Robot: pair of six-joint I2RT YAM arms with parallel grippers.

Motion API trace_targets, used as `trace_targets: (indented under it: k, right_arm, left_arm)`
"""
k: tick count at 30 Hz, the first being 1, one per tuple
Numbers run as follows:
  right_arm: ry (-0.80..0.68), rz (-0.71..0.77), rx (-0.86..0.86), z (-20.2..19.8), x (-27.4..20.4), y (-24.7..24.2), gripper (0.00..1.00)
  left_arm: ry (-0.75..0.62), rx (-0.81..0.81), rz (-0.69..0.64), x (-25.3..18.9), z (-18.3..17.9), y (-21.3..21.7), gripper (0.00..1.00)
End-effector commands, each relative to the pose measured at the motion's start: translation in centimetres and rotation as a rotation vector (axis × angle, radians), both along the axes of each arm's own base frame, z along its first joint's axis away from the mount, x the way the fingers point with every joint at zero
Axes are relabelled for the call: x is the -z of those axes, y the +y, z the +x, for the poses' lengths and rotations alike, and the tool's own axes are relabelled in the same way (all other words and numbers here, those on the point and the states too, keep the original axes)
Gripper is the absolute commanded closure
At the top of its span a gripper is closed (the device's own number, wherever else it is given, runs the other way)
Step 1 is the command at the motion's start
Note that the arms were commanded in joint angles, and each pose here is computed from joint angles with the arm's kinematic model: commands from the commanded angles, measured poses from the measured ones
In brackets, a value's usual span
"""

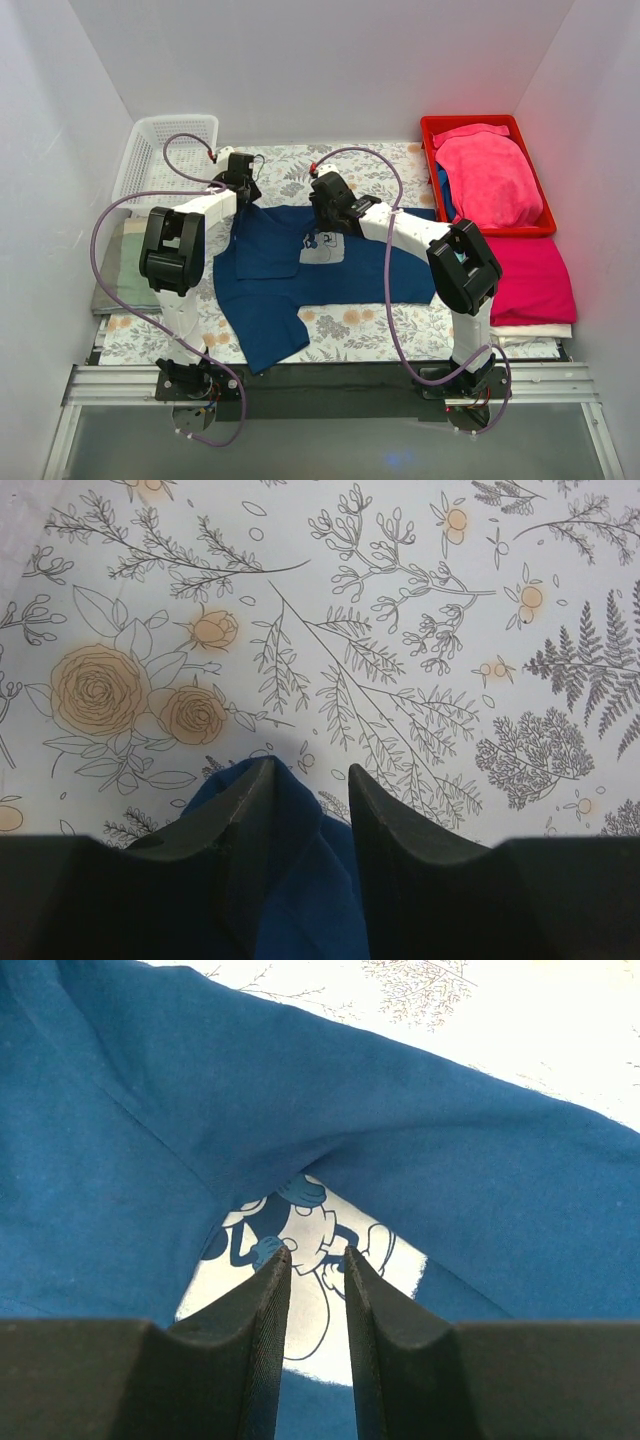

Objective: Fold and stack the t-shirts
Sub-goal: Fold the flattened tshirt in 1/3 of the way

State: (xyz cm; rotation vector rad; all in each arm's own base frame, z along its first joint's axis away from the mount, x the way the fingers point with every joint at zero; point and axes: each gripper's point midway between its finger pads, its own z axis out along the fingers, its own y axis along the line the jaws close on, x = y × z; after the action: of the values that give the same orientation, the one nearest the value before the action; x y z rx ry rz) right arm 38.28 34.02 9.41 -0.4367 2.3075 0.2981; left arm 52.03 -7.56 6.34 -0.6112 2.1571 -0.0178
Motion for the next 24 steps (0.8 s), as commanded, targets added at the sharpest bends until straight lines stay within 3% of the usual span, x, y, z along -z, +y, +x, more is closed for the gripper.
trace_targets:
  k: [1,24]
  right_arm:
    - [-0.017,0.044,0.01,0.6,-0.6,0.6,0.67]
    - [0.02,0.045,0.045,0.3,0.9,0.2,0.72]
  left_arm:
    - [-0.015,0.087,-0.015,-3.1,0.5,-1.1,0.66]
    - [0.299,0.079,0.098,2.1,-2.9,0.7,0.69]
